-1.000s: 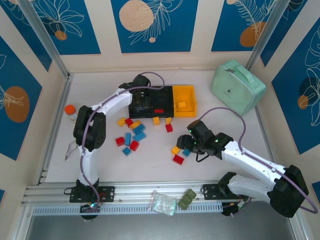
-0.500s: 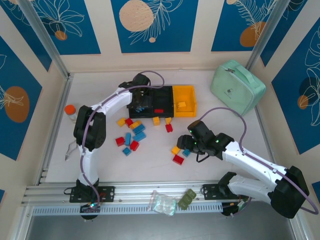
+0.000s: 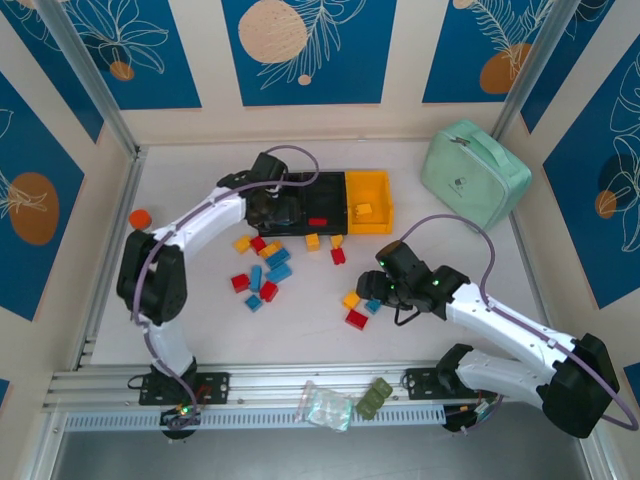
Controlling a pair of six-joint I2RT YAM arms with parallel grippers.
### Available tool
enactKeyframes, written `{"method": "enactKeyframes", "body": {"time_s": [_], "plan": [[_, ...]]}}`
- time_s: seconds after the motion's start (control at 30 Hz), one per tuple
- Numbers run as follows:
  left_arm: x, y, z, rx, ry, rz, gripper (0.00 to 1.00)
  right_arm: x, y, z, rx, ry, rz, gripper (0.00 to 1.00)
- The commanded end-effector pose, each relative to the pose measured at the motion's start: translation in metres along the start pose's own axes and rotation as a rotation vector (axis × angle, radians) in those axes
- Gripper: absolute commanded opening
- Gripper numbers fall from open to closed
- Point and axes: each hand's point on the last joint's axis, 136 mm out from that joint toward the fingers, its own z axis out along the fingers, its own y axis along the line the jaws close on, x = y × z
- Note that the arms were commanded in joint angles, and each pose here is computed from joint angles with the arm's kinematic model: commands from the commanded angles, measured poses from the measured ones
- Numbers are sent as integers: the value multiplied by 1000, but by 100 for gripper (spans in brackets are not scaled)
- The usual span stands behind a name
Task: Sort the legos into containers by color
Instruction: Pick up the lego from the bottom-center of the table.
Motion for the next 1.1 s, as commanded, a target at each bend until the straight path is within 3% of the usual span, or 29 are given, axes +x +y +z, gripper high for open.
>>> {"method": "enactKeyframes", "body": {"time_s": [0.0, 0.3, 0.67, 1.07], "plan": [[14, -12, -18, 93, -5, 20, 73, -10, 2, -12, 4, -29, -3, 66], [71, -10, -45, 204, -5, 61, 72, -15, -12, -15, 78, 11, 49, 66], [138, -26, -54, 339, 29, 94, 71, 1, -33, 18, 237, 160, 201, 65], [162, -24, -34, 333, 81, 71, 71, 9, -37, 54, 273, 213, 271, 66]]}}
